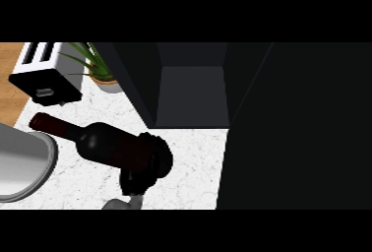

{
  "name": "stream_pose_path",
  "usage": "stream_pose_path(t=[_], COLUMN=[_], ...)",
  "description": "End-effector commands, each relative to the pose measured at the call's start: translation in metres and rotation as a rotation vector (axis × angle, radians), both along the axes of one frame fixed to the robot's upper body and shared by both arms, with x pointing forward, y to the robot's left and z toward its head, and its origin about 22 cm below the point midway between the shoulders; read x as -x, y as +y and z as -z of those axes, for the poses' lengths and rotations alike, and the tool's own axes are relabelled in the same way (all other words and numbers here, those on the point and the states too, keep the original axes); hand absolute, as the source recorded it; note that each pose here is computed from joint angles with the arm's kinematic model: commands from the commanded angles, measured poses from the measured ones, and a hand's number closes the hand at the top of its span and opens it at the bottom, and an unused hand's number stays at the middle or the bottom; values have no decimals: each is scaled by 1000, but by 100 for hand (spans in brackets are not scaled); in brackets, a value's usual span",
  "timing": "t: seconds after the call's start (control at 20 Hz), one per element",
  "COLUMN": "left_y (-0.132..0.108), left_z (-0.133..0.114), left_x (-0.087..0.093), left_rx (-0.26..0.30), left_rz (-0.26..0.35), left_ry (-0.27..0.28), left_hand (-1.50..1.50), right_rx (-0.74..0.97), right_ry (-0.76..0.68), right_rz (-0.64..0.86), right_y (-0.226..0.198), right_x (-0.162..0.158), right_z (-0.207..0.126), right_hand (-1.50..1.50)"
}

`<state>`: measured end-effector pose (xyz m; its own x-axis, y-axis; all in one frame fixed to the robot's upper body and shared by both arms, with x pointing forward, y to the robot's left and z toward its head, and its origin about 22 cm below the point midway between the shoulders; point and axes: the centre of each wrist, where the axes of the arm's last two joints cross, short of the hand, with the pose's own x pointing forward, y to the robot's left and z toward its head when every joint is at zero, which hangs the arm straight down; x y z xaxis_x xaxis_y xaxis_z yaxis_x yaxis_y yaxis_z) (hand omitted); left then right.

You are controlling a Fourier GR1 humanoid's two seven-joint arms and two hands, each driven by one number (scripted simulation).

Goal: Pick up the wine, place it into the cabinet and close the cabinet

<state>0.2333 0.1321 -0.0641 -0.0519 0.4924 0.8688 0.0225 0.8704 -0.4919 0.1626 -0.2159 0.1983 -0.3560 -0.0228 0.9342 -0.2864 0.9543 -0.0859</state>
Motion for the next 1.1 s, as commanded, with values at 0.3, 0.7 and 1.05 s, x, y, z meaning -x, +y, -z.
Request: stream_pose_path(t=[0.3, 0.7, 1.05], left_y=[-25, -36, -32], left_z=[24, 18, 5], left_x=[-11, -33, -85], left_rx=[-18, -25, -47], left_rz=[-45, -39, -76], left_ry=[35, -9, -21], left_hand=[150, 150, 150], right_rx=[-29, -42, -31], right_ry=[-7, -15, -12], right_rz=[-47, -50, -29], right_y=[11, -1, 3], right_x=[6, 0, -13], right_z=[9, 0, 1], right_hand=[-150, -150, -150])
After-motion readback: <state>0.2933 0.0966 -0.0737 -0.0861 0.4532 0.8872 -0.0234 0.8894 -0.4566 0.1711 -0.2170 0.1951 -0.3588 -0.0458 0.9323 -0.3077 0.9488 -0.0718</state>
